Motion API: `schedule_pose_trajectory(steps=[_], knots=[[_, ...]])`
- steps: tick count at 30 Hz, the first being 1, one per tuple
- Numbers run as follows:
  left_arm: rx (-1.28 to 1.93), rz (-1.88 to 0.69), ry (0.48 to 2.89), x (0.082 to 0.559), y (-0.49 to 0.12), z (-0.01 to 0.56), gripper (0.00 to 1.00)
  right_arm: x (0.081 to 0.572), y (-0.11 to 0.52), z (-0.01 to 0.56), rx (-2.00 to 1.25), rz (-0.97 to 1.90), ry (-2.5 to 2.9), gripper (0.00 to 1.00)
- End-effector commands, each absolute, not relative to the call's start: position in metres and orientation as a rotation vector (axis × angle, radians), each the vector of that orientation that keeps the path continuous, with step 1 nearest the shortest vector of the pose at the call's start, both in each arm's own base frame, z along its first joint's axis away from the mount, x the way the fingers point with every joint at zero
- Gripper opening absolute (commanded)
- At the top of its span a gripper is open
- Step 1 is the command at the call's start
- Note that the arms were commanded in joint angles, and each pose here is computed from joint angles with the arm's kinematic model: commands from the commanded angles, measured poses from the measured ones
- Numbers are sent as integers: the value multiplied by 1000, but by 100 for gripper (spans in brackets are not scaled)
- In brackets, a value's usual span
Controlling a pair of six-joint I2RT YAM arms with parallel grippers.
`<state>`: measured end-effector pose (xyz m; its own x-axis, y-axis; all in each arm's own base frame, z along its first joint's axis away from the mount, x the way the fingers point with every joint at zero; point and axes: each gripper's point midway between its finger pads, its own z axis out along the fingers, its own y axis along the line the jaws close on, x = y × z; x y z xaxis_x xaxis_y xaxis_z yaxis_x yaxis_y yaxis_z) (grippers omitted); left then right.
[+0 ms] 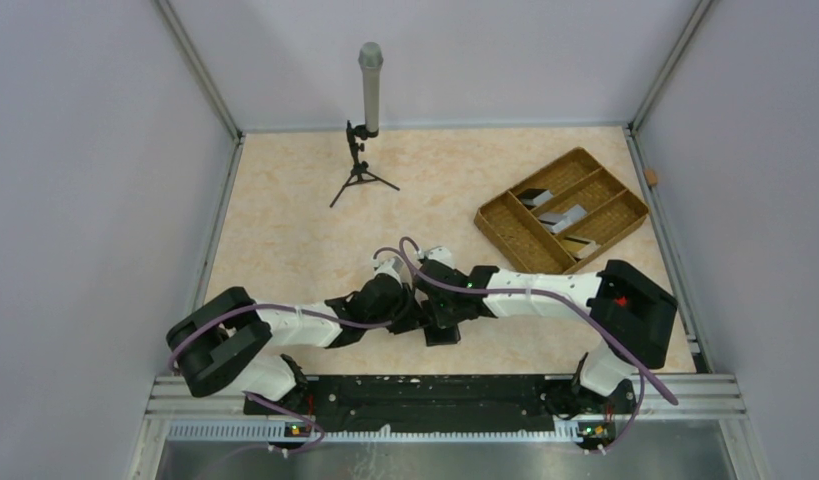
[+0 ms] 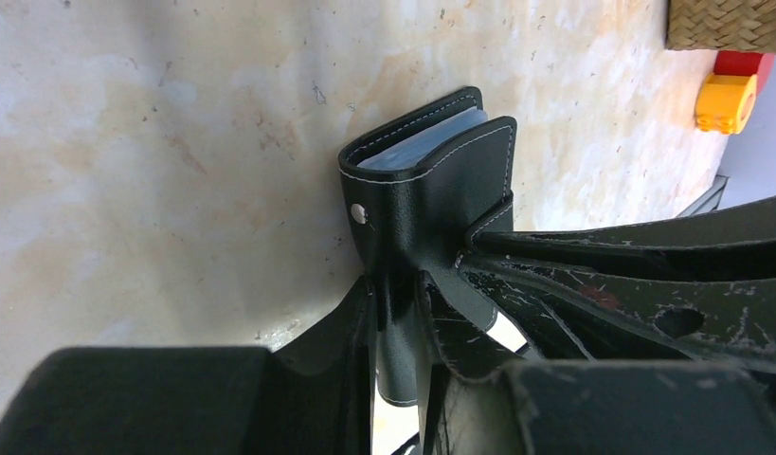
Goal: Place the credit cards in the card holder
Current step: Close the card holder at the center of the board.
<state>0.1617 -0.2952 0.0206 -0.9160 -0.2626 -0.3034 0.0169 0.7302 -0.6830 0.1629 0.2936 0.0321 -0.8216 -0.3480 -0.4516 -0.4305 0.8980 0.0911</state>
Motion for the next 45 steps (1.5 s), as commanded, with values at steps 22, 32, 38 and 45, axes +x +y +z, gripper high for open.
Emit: schedule_pose_trajectory(steps=[22,32,38,45], knots=[[-151,-1053,2641,130,-287,-20,15,122,301,-33,-345,168,2839,16],[-128,-1091,2620,127,-287,-16,15,138,311,2,-294,145,2785,19],[-131,-1041,2591,132,-279,-9,16,150,307,40,-289,106,2720,21],[-132,-997,2582,137,-277,-4,18,152,286,73,-273,71,2673,24]])
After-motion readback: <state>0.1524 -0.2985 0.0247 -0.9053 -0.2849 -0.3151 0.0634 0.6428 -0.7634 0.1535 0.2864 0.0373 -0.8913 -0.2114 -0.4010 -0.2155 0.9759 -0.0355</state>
